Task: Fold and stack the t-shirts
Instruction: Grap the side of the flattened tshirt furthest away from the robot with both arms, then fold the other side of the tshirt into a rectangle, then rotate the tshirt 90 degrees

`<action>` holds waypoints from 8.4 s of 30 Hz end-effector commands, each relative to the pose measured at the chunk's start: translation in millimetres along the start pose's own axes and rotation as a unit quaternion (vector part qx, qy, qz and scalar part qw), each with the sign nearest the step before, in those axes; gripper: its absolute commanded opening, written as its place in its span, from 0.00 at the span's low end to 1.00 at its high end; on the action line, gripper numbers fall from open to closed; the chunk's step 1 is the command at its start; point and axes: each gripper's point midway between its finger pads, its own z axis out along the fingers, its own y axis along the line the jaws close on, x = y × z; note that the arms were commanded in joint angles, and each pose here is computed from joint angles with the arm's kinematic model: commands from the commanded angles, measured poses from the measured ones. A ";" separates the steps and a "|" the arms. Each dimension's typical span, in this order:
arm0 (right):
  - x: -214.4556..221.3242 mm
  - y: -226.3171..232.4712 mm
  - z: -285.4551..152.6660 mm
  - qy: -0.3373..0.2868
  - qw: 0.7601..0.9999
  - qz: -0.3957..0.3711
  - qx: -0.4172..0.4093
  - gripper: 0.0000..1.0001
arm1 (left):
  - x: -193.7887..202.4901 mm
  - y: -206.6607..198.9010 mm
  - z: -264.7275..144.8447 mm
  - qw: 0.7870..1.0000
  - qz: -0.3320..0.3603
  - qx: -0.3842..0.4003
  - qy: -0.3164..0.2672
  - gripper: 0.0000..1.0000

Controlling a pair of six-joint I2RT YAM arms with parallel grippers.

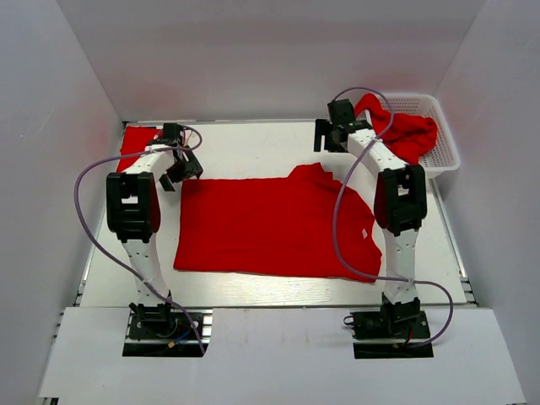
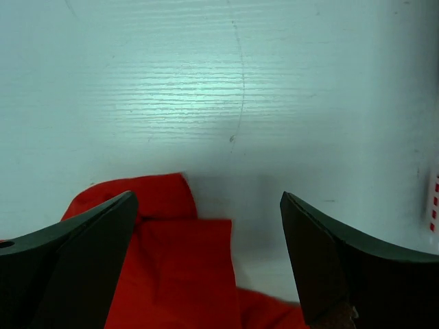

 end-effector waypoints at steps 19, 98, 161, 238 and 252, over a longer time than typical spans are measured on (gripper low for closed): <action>77.1 20.1 40.5 0.095 0.991 -0.054 -0.074 0.72 | 14.2 -12.4 41.5 0.999 0.012 0.042 0.029 0.55; 222.9 22.2 -199.0 0.038 0.969 -0.136 -0.201 0.12 | 52.5 55.9 -64.0 0.995 -0.038 0.023 -0.087 0.03; 268.8 24.6 -161.5 0.227 0.969 0.027 -0.097 0.90 | 139.1 55.6 -46.6 0.997 0.001 0.048 0.056 0.99; -24.7 124.1 88.4 -0.076 0.970 -0.092 -0.212 0.90 | 48.7 -86.0 -131.8 0.966 0.163 0.183 -0.079 0.99; -3.4 97.9 -94.6 -0.051 0.969 -0.087 -0.226 0.90 | 144.1 -92.4 -121.1 0.932 0.234 0.277 0.021 0.99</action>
